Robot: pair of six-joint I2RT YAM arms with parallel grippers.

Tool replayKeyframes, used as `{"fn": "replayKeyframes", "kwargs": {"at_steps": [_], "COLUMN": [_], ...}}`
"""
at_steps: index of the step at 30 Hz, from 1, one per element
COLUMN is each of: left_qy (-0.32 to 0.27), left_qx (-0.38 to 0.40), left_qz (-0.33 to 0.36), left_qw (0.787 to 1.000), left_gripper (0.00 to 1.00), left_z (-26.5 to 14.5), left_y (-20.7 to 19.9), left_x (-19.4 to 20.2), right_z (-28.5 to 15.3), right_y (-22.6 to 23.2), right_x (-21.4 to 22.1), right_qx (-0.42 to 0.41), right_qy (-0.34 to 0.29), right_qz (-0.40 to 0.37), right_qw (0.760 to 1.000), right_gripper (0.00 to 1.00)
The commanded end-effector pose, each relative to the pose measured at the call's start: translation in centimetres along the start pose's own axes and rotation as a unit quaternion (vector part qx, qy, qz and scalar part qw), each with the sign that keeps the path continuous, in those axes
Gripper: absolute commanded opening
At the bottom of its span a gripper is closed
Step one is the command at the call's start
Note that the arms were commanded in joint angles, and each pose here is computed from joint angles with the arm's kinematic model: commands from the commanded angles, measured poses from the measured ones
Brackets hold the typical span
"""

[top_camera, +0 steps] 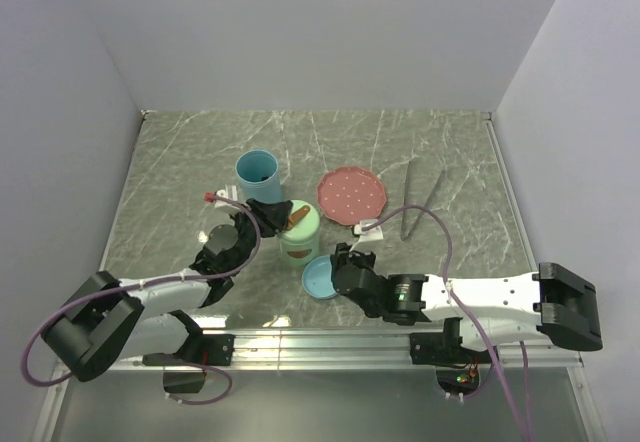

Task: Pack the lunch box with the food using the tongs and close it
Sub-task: Move the lunch box, then pick up the lid of the lunch box with the right arm

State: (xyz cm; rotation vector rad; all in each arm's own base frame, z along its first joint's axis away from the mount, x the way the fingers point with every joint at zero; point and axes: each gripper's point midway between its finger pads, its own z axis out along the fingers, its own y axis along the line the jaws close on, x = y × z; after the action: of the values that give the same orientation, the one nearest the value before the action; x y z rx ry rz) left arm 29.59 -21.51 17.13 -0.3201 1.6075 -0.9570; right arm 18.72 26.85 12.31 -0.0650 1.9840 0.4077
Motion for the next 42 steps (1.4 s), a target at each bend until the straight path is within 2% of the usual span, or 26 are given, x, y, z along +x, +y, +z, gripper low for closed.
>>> {"fn": "replayKeyframes", "kwargs": {"at_steps": [1,9,16,23,24,27,28,32,39,42], "left_qy": [0.013,0.007,-0.011,-0.03,-0.033,-0.043,-0.049,-0.062,-0.116,-0.148], "left_qx": [0.006,0.03,0.042,0.047,0.046,0.039,0.039,0.008,-0.034,-0.002], "left_qz": [0.014,0.03,0.046,0.067,0.069,0.076,0.076,0.083,0.082,0.083], "left_qw": [1.0,0.999,0.998,0.996,0.996,0.995,0.995,0.995,0.989,0.986], "left_gripper": [0.49,0.5,0.55,0.58,0.59,0.59,0.59,0.59,0.58,0.58], "left_z": [0.9,2.2,1.4,0.3,0.2,-0.2,-0.5,-1.7,-5.0,-6.9], "left_y": [-0.6,-2.4,-3.6,-4.5,-4.5,-4.4,-4.5,-3.2,-1.5,-2.5], "left_x": [0.9,0.7,-0.8,-2.6,-2.8,-3.6,-4.1,-5.0,-8.2,-9.9], "right_z": [-0.8,-0.6,1.1,1.4,1.4,1.4,1.4,1.2,-1.1,-2.7], "right_y": [-1.2,-2.0,-2.6,-3.3,-3.4,-3.3,-3.2,-3.7,-5.3,-5.5], "right_x": [0.5,2.9,5.7,6.9,6.9,7.0,6.9,5.9,2.4,-1.3], "right_qx": [0.029,0.034,0.05,0.071,0.07,0.067,0.066,0.083,0.082,0.056], "right_qy": [0.025,0.058,0.094,0.106,0.105,0.106,0.106,0.095,0.067,0.023], "right_qz": [0.033,0.039,0.031,0.02,0.02,0.019,0.02,0.012,0.015,0.047], "right_qw": [0.999,0.997,0.994,0.992,0.992,0.992,0.992,0.992,0.994,0.997], "right_gripper": [0.43,0.43,0.4,0.38,0.37,0.25,0.16,0.02,0.0,0.0]}}
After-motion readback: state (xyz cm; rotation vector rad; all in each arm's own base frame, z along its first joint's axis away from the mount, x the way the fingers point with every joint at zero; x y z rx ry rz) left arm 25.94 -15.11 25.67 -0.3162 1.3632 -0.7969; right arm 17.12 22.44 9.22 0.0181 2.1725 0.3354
